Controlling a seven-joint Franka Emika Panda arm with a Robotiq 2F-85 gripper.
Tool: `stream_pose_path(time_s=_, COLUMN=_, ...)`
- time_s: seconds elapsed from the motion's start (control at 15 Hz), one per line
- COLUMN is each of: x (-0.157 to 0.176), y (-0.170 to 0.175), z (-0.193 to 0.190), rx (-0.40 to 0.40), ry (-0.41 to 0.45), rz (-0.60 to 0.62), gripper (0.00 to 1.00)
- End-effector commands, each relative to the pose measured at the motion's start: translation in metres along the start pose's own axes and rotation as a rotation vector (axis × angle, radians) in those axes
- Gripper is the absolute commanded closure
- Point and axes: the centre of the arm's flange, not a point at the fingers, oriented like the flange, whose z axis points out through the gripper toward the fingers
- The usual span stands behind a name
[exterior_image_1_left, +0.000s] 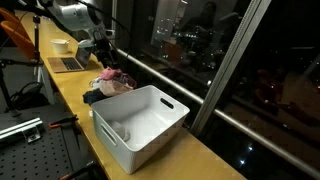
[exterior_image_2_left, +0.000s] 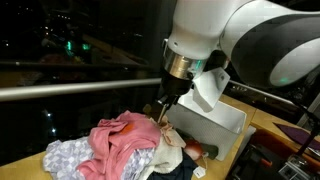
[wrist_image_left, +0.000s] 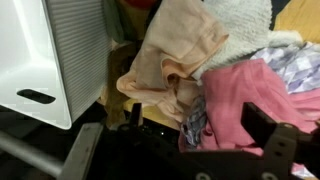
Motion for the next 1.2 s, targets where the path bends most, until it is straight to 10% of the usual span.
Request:
stream_pose_path(time_s=0.0, x=0.029, y=-0.016, z=0.004, rx=0.0, ry=0.044, rz=-0.026, gripper=0.0)
stream_pose_path(time_s=0.53, x=0.057, y=-0.044, z=0.008, rx=0.067, ry=0.067, rz=-0.003, gripper=0.0)
stream_pose_path(time_s=1.13, x=0.053, y=-0.075, z=0.105, rx=0.204, ry=-0.018, rz=0.032, gripper=0.0)
